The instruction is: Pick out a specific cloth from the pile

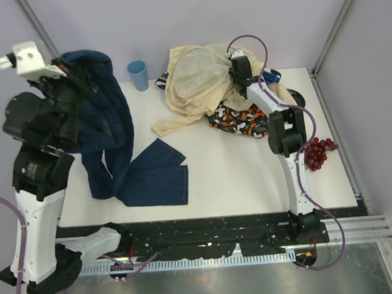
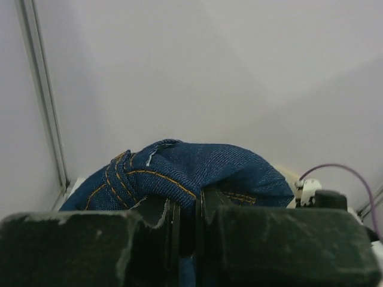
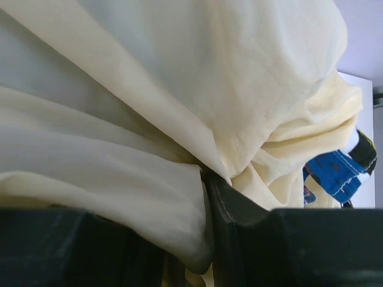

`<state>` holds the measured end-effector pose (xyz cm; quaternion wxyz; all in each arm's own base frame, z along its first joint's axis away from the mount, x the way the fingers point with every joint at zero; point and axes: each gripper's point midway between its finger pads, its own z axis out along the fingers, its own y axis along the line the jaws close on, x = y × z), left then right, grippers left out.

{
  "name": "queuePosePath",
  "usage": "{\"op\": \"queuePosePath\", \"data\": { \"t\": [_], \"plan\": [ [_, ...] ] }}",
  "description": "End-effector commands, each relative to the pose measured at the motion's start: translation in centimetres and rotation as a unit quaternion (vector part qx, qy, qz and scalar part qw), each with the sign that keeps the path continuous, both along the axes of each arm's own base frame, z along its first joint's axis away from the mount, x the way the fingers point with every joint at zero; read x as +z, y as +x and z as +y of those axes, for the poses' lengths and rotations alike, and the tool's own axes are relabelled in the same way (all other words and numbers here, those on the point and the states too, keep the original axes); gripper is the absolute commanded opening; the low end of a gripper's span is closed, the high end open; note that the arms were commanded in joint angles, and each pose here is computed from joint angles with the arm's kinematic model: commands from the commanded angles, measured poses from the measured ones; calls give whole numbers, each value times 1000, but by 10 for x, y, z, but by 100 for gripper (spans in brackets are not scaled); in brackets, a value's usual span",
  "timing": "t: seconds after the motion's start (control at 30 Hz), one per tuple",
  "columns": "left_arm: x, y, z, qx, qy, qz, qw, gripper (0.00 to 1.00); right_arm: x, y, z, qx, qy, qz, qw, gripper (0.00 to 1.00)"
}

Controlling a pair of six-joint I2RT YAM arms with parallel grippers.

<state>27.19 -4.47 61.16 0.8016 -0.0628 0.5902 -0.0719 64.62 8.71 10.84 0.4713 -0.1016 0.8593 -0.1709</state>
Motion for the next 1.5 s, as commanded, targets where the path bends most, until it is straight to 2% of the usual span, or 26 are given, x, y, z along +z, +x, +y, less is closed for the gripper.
{"op": "queuePosePath", "data": {
  "t": [0.0, 0.13, 0.23, 0.33, 0.43, 0.47, 0.53, 0.6, 0.63, 0.67, 0.8, 0.9, 0.97, 1.03, 1.13, 1.3, 1.47],
  "plan": [
    [-51, 1, 23, 60, -93, 1, 994, 0, 48, -12, -5, -7, 15, -24, 1000, 35],
    [-158, 0, 31, 87, -192, 59, 976, 0, 49, -25, -8, -22, 21, -11, 999, 36],
    [-256, 6, 16, 76, -216, 151, 962, 0, 45, -38, -4, -16, 45, 5, 999, 40],
    [-344, -1, 14, 112, -234, 257, 931, 0, 51, -47, 8, -15, 97, 6, 995, 43],
    [-413, -21, 31, 188, -238, 328, 895, 0, 69, -60, 15, -11, 126, -3, 992, 50],
    [-431, -29, 34, 204, -242, 349, 882, 6, 81, -67, 19, -3, 129, -8, 992, 54],
    [-450, -35, 28, 195, -235, 380, 873, 35, 101, -80, 27, 1, 141, -22, 990, 58],
    [-455, -39, 23, 183, -233, 399, 868, 84, 126, -95, 31, 4, 140, -41, 989, 64],
    [-453, -42, 24, 183, -229, 405, 866, 99, 136, -102, 30, 1, 139, -50, 989, 83],
    [-446, -46, 26, 183, -227, 405, 866, 100, 151, -115, 32, 4, 142, -60, 988, 95],
    [-402, -59, 38, 177, -212, 378, 884, 100, 197, -168, 17, -13, 179, -98, 979, 95],
    [-374, -65, 32, 123, -196, 355, 906, 100, 202, -211, -3, -49, 205, -120, 970, 95],
    [-359, -69, 20, 68, -179, 346, 919, 100, 213, -254, -18, -54, 230, -152, 960, 95],
    [-351, -73, 4, 8, -159, 344, 925, 100, 164, -285, -26, -64, 238, -127, 961, 95],
    [-345, -74, -6, -32, -153, 326, 932, 100, 149, -314, -31, -63, 276, -147, 948, 95],
    [-356, -77, 8, 5, -144, 335, 931, 100, 131, -354, -41, -57, 301, -170, 937, 95],
    [-357, -80, 16, 20, -145, 318, 937, 100, 131, -369, -49, -52, 304, -196, 931, 95]
  ]
}}
